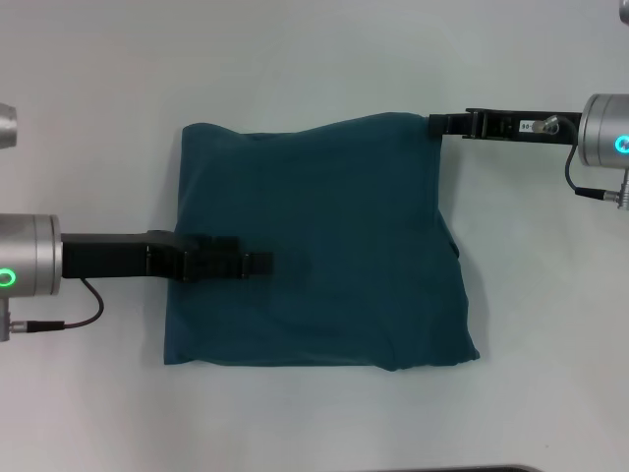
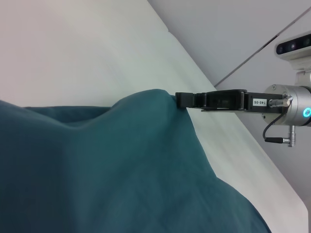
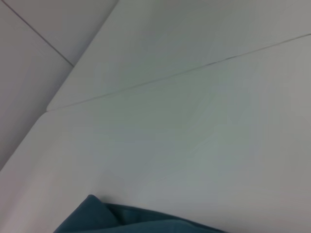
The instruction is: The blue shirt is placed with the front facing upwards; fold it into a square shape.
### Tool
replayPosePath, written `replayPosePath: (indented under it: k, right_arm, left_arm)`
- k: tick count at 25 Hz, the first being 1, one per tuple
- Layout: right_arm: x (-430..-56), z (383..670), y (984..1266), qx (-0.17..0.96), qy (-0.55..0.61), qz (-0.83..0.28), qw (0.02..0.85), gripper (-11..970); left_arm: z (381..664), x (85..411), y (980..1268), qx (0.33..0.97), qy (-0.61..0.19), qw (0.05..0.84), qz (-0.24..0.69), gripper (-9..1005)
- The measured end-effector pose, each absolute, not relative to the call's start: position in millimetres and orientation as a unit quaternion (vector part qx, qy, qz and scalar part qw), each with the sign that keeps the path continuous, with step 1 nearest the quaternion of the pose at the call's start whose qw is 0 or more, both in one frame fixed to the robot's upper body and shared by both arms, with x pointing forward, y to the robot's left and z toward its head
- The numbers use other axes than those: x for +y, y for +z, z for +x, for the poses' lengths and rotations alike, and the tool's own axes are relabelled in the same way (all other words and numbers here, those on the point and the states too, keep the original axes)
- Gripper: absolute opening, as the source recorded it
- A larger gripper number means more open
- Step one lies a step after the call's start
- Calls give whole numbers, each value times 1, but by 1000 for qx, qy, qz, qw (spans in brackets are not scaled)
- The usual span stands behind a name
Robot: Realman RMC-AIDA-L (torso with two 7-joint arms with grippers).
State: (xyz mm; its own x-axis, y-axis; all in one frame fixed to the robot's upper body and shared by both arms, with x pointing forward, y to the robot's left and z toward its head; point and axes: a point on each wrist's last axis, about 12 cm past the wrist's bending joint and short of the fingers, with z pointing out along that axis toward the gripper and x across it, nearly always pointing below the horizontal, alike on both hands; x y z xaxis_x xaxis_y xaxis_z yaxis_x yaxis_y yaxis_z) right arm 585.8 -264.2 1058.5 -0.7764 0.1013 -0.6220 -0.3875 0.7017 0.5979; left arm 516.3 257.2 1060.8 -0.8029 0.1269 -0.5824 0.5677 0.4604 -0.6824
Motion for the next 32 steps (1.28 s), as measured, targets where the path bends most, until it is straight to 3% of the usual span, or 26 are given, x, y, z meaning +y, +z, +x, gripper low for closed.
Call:
replayPosePath:
  k: [5, 10, 14, 24, 32]
  right_arm:
    - [-264, 587, 1059, 864, 374, -84, 327, 15]
    - [-273, 585, 1059, 856, 380, -60, 346, 86]
    - [-288, 572, 1065, 827, 413, -64, 377, 292]
    - [-273, 547, 1083, 785, 495, -191, 320, 546]
    - [-257, 541, 1077, 796, 501, -222, 256, 551]
  left_arm:
    - [516, 257, 1061, 822, -474, 233, 212, 889]
    - [516, 257, 1061, 822, -474, 233, 213, 889]
    - [516, 257, 1061, 822, -474, 234, 213, 888]
    - [511, 260, 1073, 799, -502, 238, 229, 888]
    - [507, 265, 1082, 778, -520, 251, 247, 889]
